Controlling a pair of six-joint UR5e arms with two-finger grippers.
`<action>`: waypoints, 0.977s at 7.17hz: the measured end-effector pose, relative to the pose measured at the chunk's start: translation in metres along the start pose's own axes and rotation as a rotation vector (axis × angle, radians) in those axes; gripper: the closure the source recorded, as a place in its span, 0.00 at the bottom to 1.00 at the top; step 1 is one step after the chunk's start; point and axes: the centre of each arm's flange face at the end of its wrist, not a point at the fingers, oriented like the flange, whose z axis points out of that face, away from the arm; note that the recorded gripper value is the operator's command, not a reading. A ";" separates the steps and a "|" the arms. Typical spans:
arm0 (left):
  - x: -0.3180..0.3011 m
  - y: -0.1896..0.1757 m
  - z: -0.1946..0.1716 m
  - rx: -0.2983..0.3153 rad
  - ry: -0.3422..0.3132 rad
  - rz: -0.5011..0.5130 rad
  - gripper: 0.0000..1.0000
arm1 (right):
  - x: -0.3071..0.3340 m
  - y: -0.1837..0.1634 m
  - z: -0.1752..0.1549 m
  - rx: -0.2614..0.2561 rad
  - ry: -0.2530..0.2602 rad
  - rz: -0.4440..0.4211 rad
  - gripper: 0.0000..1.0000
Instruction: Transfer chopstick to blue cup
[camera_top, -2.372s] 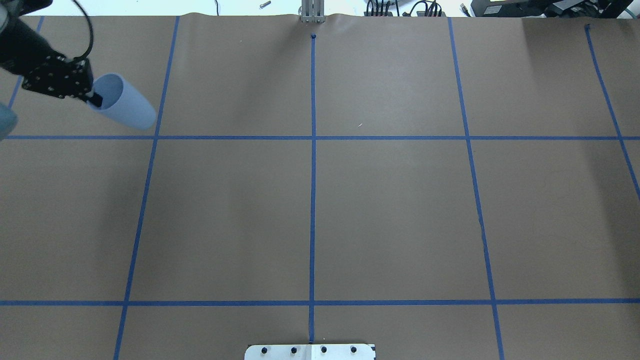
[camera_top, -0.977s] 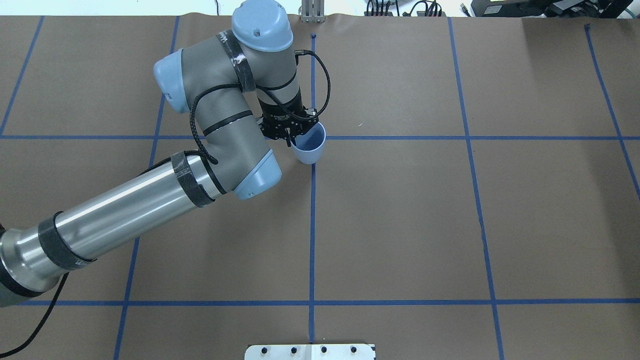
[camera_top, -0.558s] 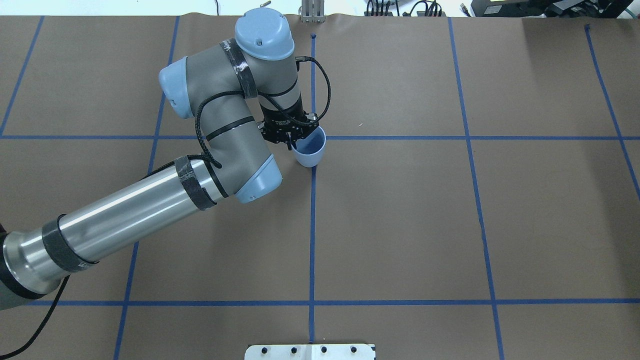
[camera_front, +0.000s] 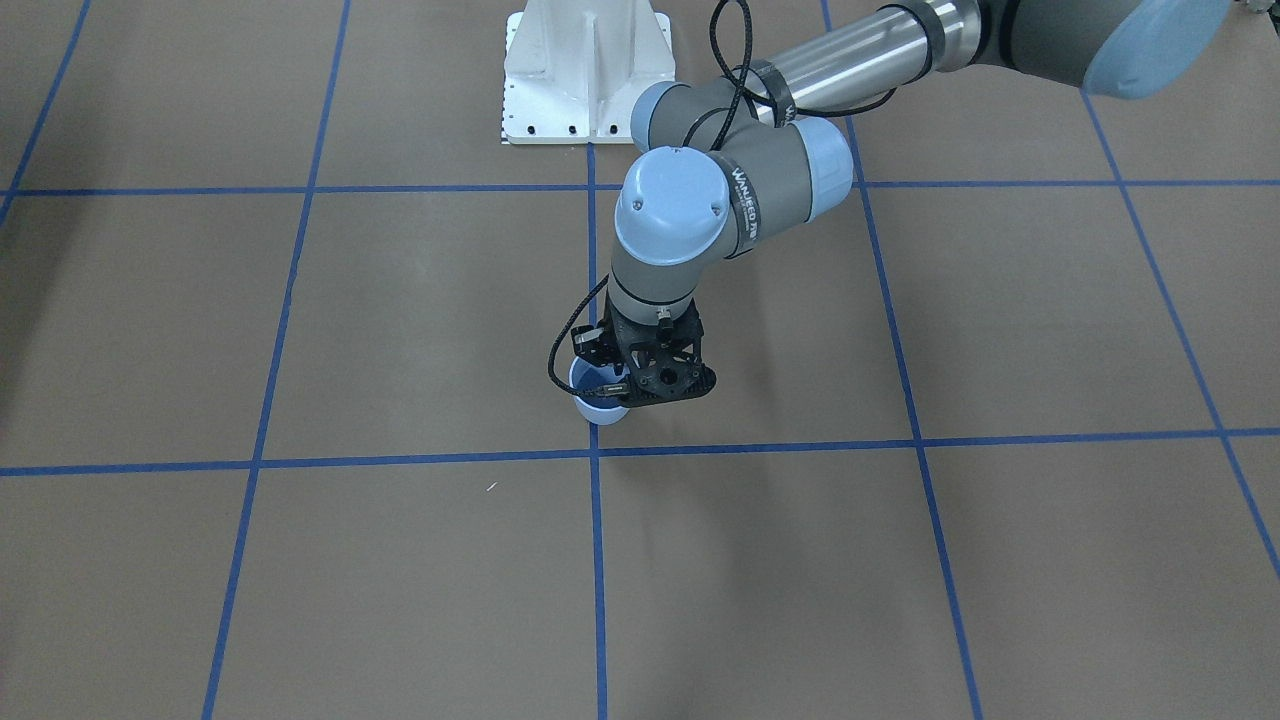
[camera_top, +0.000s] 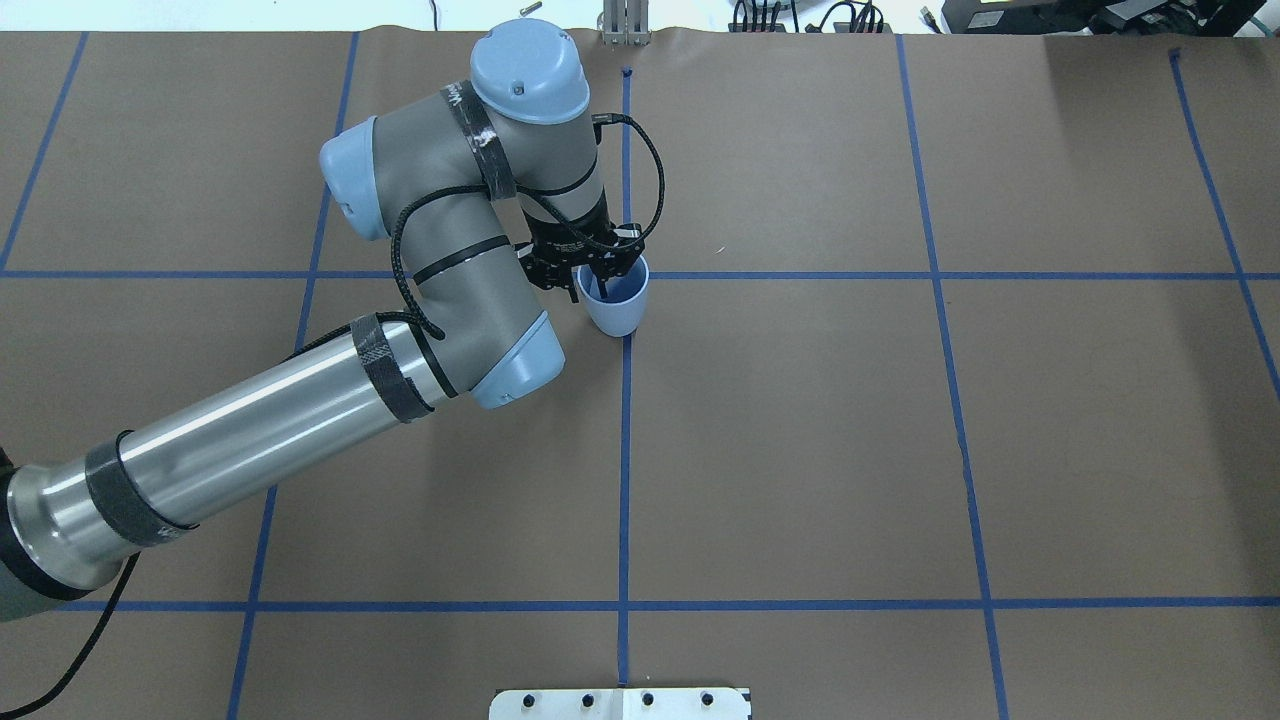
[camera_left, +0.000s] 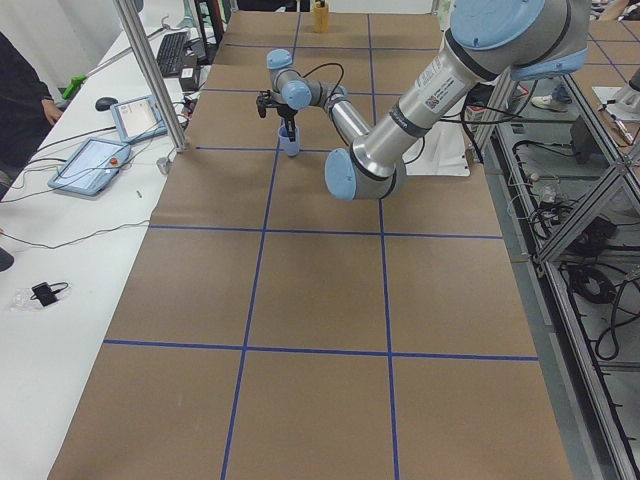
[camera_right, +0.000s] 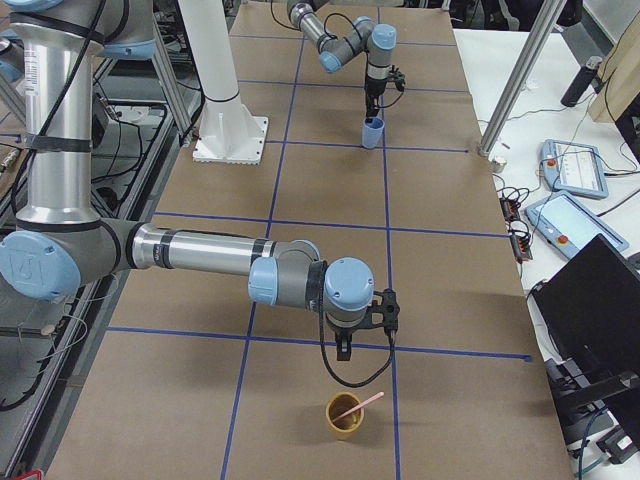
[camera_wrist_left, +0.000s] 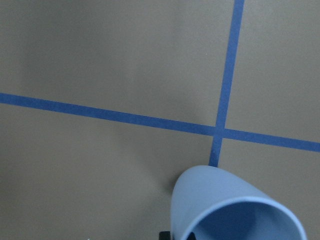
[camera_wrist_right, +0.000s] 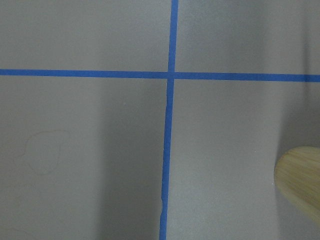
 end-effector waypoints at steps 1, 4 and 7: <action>0.002 0.002 -0.007 0.007 0.016 -0.009 0.02 | 0.000 -0.001 -0.001 0.001 0.004 -0.001 0.00; 0.000 -0.019 -0.059 0.066 0.070 -0.022 0.02 | 0.016 0.003 -0.009 0.011 0.045 0.004 0.00; -0.002 -0.029 -0.077 0.090 0.084 -0.024 0.02 | 0.063 0.004 -0.014 -0.014 0.168 -0.096 0.00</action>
